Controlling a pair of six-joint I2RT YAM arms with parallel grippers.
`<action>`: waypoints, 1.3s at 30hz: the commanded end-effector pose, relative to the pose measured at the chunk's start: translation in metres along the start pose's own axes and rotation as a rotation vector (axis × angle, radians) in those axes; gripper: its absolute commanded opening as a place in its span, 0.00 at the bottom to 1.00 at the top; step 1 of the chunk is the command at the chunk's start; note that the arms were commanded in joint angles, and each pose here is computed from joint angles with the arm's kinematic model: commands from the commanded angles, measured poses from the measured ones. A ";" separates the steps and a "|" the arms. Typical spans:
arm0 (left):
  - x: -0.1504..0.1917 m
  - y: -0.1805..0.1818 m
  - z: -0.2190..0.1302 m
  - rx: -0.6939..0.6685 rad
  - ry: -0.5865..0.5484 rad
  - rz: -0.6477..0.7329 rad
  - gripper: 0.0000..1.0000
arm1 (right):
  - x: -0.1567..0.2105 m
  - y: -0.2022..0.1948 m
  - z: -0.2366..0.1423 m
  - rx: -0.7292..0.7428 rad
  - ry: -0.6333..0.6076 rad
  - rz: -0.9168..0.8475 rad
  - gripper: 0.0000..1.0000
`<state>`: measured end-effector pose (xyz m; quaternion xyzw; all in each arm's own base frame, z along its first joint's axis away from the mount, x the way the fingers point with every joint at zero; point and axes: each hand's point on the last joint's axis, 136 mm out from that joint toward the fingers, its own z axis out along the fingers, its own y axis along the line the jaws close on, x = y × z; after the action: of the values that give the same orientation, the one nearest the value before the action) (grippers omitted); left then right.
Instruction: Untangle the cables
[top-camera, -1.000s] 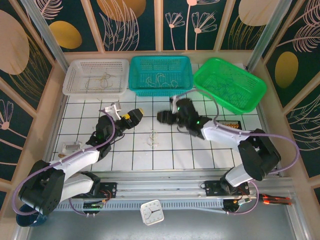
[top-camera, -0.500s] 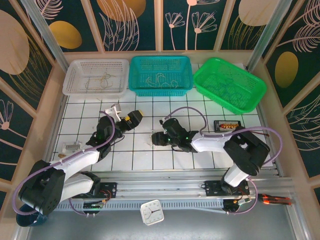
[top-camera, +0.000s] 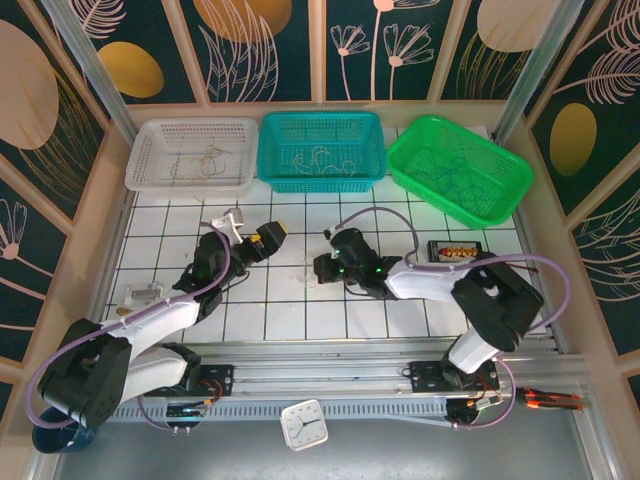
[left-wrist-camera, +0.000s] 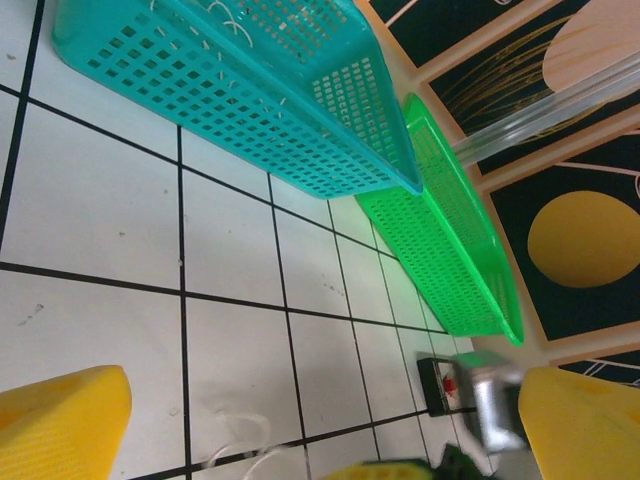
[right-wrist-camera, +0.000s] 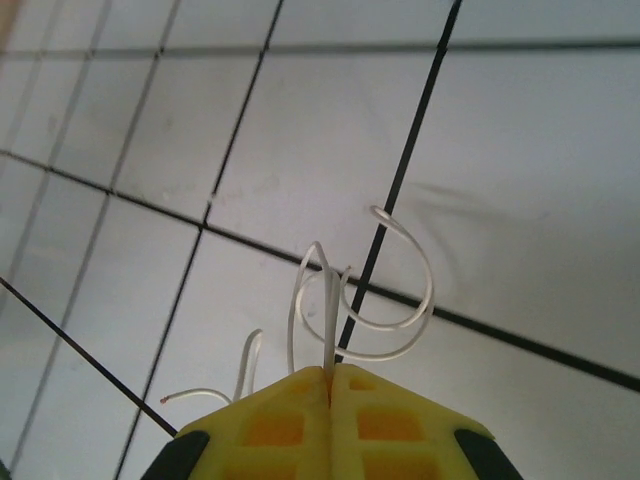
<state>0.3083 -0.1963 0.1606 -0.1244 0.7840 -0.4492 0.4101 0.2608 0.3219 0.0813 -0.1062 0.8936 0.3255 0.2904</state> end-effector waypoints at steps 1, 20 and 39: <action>-0.001 -0.018 0.002 0.065 0.017 0.012 0.99 | -0.034 0.009 -0.028 -0.091 -0.124 0.074 0.00; 0.035 -0.065 0.014 0.299 0.150 -0.055 0.72 | -0.071 0.018 -0.062 -0.227 -0.248 0.176 0.00; 0.054 -0.071 0.028 0.302 0.191 -0.047 0.37 | -0.066 0.013 -0.057 -0.216 -0.236 0.177 0.00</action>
<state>0.2802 -0.2766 0.1636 -0.0523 0.7589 -0.5654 0.3188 0.2818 0.2972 0.1631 -0.0224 0.8234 0.4505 0.3443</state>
